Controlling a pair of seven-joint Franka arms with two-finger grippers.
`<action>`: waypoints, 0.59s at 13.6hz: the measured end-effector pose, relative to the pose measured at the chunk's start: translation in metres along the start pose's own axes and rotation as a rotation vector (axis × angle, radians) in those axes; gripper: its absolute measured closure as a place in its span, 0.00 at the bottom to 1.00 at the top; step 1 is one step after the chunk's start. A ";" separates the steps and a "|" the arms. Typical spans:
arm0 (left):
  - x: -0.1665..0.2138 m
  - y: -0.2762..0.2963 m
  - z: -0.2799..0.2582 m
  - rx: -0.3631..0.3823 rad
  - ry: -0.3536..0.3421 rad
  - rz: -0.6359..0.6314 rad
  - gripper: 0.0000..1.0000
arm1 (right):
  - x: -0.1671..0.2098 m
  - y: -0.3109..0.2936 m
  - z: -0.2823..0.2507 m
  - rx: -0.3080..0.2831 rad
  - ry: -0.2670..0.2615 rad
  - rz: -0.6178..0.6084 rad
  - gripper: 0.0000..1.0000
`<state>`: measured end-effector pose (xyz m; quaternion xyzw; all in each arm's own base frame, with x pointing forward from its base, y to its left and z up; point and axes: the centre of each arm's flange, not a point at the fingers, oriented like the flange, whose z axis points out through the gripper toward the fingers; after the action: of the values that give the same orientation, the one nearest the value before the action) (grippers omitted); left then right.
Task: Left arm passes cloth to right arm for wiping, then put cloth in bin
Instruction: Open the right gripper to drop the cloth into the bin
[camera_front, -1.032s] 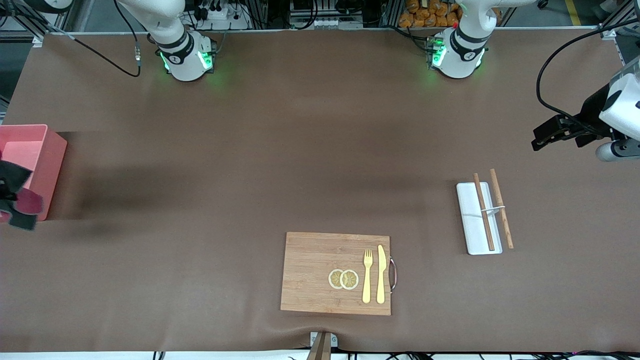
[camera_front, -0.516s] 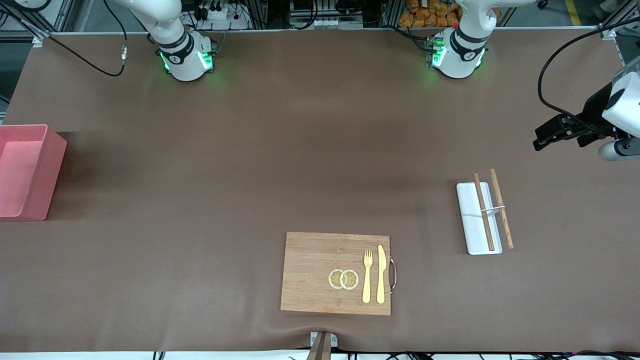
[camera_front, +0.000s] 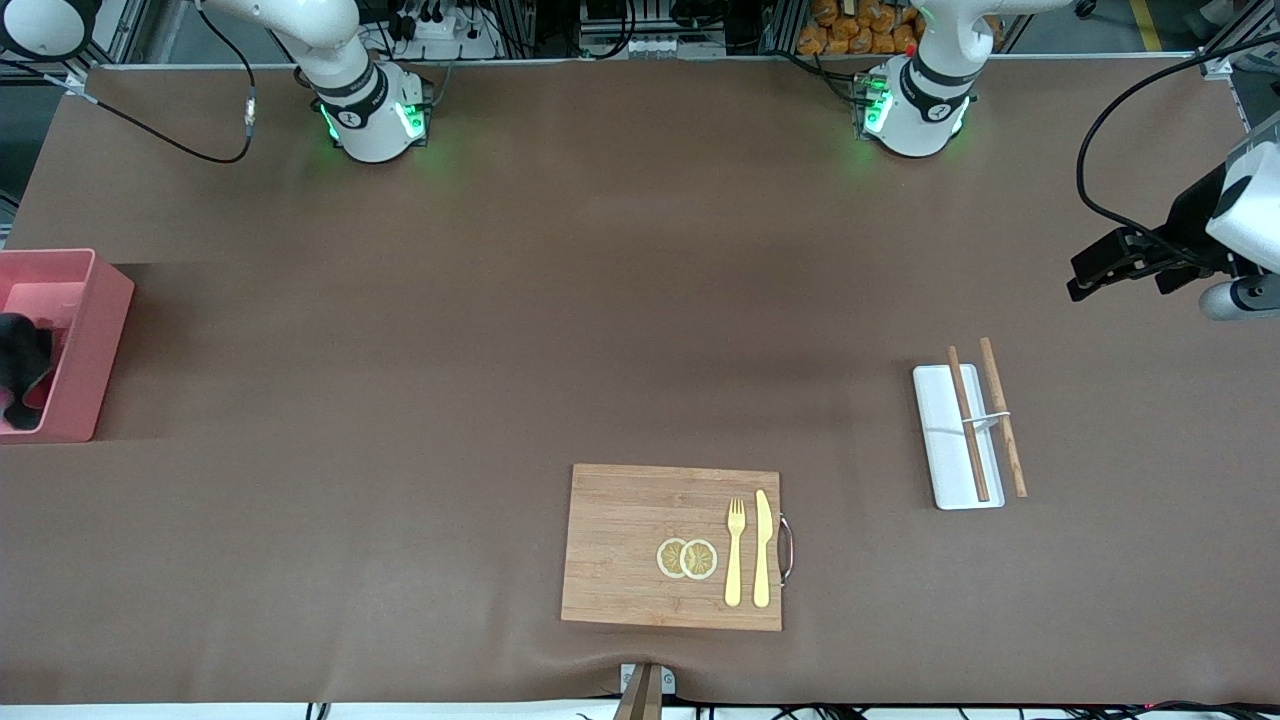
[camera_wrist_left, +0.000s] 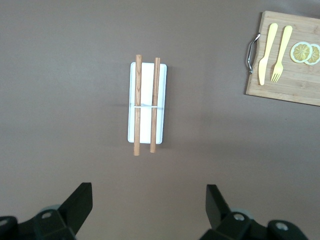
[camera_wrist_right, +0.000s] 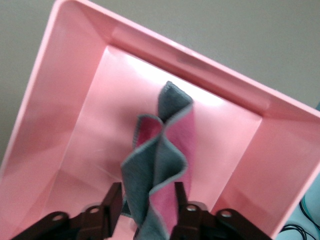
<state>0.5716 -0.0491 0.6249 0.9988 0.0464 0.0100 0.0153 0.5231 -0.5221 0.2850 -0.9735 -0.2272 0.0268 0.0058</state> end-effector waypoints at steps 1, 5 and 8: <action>0.000 0.000 0.000 0.000 0.001 0.000 0.00 | 0.002 -0.003 -0.003 0.026 -0.004 -0.003 0.37; 0.000 -0.001 -0.001 0.000 0.003 -0.001 0.00 | 0.031 -0.028 -0.061 0.078 -0.017 0.025 0.00; 0.000 -0.002 -0.001 0.000 0.003 -0.004 0.00 | 0.075 -0.076 -0.116 0.135 -0.064 0.089 0.00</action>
<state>0.5716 -0.0466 0.6262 0.9986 0.0486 0.0113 0.0153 0.5626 -0.4208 0.3991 -0.9786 -0.1817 0.0733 0.0631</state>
